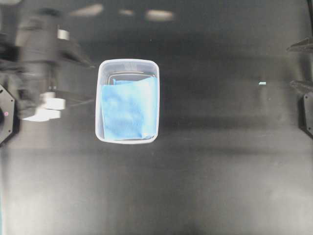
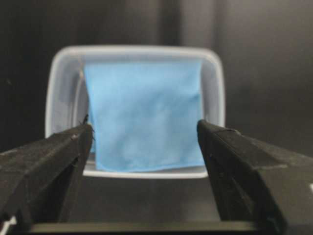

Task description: Place the blue towel into the container with the left arm.

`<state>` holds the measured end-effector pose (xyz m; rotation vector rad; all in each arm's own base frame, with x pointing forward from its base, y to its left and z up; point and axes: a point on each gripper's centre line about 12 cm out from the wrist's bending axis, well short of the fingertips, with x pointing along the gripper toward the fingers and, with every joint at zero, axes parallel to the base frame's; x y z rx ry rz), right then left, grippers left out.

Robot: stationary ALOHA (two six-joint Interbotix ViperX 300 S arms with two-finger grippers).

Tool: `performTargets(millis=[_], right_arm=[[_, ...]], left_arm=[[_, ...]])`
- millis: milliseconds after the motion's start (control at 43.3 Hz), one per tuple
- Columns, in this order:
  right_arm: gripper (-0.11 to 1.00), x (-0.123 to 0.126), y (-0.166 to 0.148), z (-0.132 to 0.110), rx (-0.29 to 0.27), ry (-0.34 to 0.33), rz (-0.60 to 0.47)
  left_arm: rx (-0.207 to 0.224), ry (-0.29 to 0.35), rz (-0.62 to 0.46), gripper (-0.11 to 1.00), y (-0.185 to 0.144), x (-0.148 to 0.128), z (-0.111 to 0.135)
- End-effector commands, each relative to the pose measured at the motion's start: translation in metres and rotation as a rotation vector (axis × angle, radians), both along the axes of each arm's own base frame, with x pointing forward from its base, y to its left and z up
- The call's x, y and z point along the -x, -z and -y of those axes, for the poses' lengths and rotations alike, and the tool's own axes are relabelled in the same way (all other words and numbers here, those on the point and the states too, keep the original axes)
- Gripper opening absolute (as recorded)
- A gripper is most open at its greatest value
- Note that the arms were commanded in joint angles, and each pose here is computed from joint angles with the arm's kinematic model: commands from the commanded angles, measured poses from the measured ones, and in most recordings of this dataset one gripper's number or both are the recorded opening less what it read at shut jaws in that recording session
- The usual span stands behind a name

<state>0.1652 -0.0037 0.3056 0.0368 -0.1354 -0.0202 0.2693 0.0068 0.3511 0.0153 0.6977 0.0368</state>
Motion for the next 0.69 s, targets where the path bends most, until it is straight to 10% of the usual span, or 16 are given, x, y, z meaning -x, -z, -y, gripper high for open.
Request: performTargets(millis=[0,254,670], right_arm=[[0.76,-0.001,-0.003,0.000,-0.003,-0.001,0.012],[0.76,-0.001,-0.002,0.000,-0.003,0.000,0.011],[0.76,-0.001,0.008,0.000,-0.003,0.000,-0.015]], left_arm=[[0.003,-0.001,0.094,0.83,-0.009,0.026,0.001],[0.018,0.023,0.416,0.83,-0.004,0.067,0.006],[0.051,0.009,0.441,0.82,0.012,0.081,0.007]])
